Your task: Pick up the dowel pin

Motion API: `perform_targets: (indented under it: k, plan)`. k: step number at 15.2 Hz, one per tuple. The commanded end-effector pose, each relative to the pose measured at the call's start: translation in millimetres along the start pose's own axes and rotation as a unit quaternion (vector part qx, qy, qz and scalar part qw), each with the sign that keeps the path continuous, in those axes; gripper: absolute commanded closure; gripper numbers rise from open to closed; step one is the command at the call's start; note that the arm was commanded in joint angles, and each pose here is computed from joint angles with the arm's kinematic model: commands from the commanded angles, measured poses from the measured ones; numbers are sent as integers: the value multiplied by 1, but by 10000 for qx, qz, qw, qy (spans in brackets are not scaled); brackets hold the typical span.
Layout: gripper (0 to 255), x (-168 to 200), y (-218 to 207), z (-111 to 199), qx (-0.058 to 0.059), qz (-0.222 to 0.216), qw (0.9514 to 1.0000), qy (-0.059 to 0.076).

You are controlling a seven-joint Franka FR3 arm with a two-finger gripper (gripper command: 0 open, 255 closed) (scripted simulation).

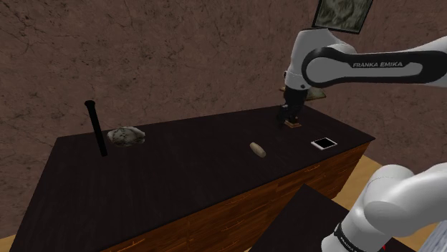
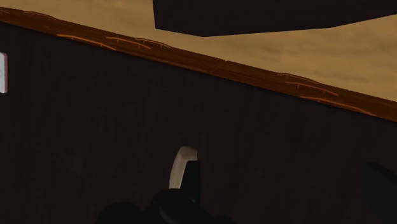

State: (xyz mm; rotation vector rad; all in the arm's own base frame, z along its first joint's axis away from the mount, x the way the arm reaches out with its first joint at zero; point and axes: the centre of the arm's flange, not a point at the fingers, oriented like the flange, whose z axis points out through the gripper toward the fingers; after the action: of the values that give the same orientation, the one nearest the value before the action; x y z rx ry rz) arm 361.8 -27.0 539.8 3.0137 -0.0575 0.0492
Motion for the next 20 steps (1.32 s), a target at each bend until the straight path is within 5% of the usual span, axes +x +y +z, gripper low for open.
perform_targets:
  k: [1,20]
  plan:
    - [0,10,7,25,12,45,10000,14]
    - [0,133,85,230,138,474,9988,62]
